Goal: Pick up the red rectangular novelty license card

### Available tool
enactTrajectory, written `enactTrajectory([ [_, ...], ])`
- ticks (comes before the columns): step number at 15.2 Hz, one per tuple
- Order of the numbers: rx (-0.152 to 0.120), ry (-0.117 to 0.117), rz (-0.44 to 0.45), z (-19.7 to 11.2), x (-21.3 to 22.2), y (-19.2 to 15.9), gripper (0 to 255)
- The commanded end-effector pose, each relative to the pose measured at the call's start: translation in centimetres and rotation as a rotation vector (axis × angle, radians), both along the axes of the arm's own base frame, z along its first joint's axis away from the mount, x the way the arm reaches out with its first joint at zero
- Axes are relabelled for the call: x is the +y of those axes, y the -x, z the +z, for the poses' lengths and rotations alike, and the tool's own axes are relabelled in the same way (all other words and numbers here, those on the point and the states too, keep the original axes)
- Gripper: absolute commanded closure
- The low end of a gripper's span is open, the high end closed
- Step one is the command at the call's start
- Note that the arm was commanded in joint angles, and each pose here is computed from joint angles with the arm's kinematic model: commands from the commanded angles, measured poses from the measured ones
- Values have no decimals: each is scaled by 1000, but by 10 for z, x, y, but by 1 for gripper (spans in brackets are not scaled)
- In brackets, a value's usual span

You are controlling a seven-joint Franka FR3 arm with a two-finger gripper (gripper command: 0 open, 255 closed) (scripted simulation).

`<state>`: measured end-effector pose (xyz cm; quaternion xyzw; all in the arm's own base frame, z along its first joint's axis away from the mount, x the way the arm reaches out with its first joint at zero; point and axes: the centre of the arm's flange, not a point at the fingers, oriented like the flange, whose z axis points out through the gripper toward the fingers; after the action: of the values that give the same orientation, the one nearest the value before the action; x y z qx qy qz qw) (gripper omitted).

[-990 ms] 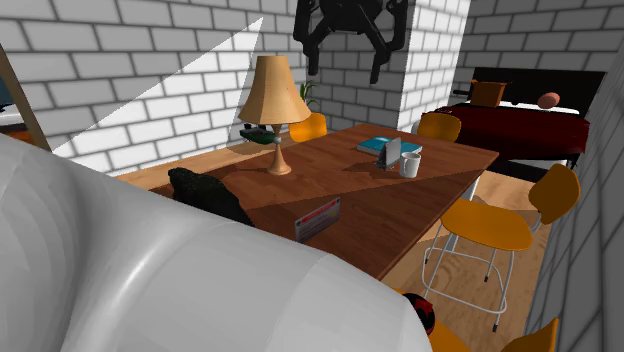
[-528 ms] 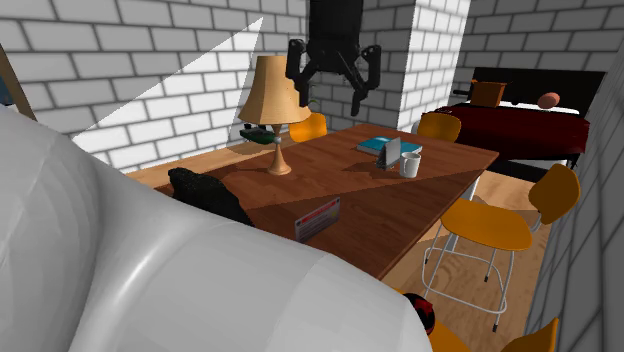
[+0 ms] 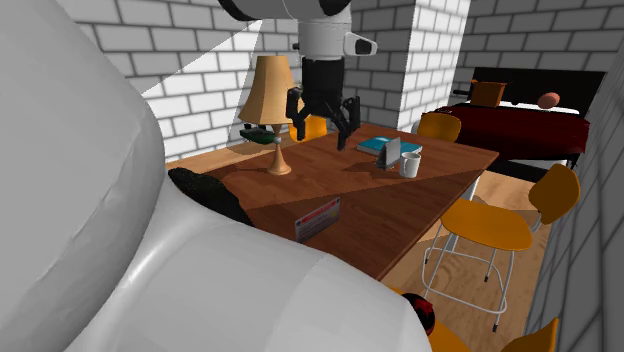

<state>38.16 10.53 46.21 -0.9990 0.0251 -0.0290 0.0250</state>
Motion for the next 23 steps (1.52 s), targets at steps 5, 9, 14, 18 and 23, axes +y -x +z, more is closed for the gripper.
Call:
enactTrajectory([
  [5, -10, 14, -70, -66, 33, -36, 0],
  [9, -16, 24, -115, -108, 51, -61, 0],
  [14, -23, 37, -172, -161, 72, -95, 0],
  [18, -29, 47, -218, -204, 87, -123, 0],
  [23, -34, 55, -257, -246, 99, -147, 0],
])
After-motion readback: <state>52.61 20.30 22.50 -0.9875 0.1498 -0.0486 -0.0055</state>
